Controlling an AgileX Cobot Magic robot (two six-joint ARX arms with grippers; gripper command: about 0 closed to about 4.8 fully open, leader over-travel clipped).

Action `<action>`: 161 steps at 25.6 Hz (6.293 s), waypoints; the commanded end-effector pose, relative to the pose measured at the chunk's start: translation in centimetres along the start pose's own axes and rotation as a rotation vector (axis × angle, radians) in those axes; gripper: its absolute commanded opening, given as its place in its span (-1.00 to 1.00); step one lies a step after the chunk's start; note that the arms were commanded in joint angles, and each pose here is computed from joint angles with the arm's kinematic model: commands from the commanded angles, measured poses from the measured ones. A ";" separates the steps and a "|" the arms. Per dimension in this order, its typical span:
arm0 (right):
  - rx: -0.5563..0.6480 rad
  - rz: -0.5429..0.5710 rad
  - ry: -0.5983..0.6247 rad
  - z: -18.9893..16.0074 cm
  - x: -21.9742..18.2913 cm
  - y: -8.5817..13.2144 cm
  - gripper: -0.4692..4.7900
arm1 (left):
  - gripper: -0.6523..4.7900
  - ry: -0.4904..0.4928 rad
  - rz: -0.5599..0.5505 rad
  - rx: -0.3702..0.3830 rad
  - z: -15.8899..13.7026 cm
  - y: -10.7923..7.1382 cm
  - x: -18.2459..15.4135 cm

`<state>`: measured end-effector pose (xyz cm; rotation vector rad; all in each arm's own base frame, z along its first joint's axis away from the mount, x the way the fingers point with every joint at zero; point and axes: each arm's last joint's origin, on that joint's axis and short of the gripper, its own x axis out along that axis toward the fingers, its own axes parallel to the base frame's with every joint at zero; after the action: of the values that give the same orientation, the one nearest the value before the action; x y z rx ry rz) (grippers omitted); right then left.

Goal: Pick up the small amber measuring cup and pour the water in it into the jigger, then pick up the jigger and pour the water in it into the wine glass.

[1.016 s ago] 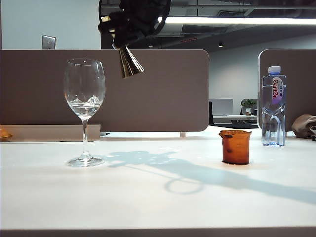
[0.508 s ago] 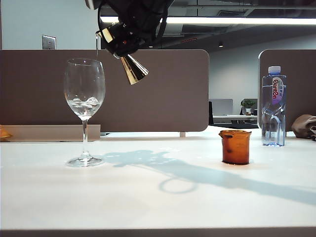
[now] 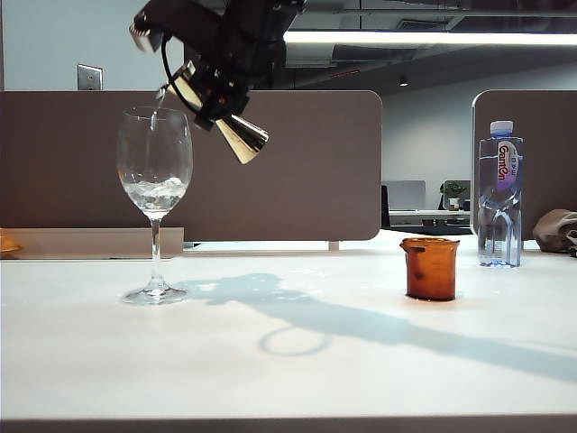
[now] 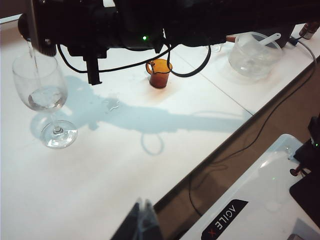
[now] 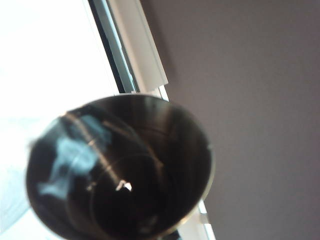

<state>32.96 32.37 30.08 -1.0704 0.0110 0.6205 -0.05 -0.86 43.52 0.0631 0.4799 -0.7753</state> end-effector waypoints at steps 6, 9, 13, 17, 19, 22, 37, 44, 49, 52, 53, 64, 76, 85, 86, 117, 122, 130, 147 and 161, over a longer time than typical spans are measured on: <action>-0.224 -0.114 0.017 0.9 -0.2 -0.7 -0.83 | -0.77 -0.009 -0.003 0.003 0.1 0.0 -0.1; -0.293 -0.143 0.025 1.1 -0.3 -0.8 -0.83 | -0.77 -0.009 -0.003 0.004 0.1 0.0 -0.1; -0.350 -0.190 0.007 1.4 -0.4 -1.3 -0.83 | -0.77 -0.009 -0.003 0.003 0.1 0.0 -0.1; -0.412 -0.248 -0.023 1.9 -0.6 -1.7 -0.83 | -0.77 -0.009 -0.003 0.004 0.1 0.0 -0.1; -0.475 -0.270 -0.039 2.2 -0.6 -1.9 -0.83 | -0.77 -0.009 -0.003 0.004 0.1 0.0 -0.1; -0.534 -0.286 -0.055 2.4 -0.8 -2.0 -0.83 | -0.77 -0.009 -0.003 0.004 0.1 0.0 -0.1; -0.625 -0.415 -0.053 3.3 -2.4 -4.0 -0.83 | -0.77 -0.009 -0.003 0.003 0.1 0.0 -0.1; -0.138 -0.471 0.069 1.8 -2.2 -4.7 -0.83 | -0.77 -0.009 -0.003 0.004 0.1 0.0 -0.1; 0.226 -0.516 0.095 -0.4 -2.0 -4.8 -0.82 | -0.77 -0.009 -0.003 0.003 0.1 0.0 -0.1; 0.397 -0.469 0.033 -2.4 -2.4 -3.6 -0.83 | -0.77 -0.009 -0.003 0.003 0.1 0.0 -0.1; 0.447 -0.451 0.010 -3.1 -2.5 -3.2 -0.83 | -0.77 -0.009 -0.003 0.004 0.1 0.0 -0.1; 0.981 -0.174 -0.196 -11.0 -2.3 3.8 -0.83 | -0.77 -0.009 -0.003 0.004 0.1 0.0 -0.1; 1.111 -0.055 -0.139 -13.3 -0.4 7.4 -0.83 | -0.77 -0.009 -0.003 0.003 0.1 0.0 -0.1; 1.103 -0.019 -0.070 -14.1 -0.3 8.7 -0.83 | -0.77 -0.009 -0.003 0.004 0.1 0.0 -0.1; 1.102 -0.015 -0.061 -14.2 -0.4 8.9 -0.83 | -0.77 -0.009 -0.003 0.003 0.1 0.0 -0.1; 1.092 0.023 -0.008 -15.0 -1.2 10.6 -0.16 | -0.77 -0.009 -0.003 0.003 0.1 0.0 -0.1; 1.091 0.020 -0.004 -14.8 -1.5 10.3 -0.09 | -0.77 -0.009 -0.003 0.004 0.1 0.0 -0.1; 1.088 -0.002 0.024 -14.3 -2.2 9.5 0.46 | -0.77 -0.009 -0.003 0.004 0.1 0.0 -0.1; 1.053 -0.056 0.095 -13.9 -8.5 10.8 0.61 | -0.77 -0.009 -0.003 0.004 0.1 0.0 -0.1; 1.074 -0.153 0.121 -17.3 -19.7 8.8 -0.84 | -0.77 -0.009 -0.003 0.004 0.1 0.0 -0.1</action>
<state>17.40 12.34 20.12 -0.0535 0.3098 0.3082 -0.07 -0.85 43.52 0.0631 0.4799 -0.7753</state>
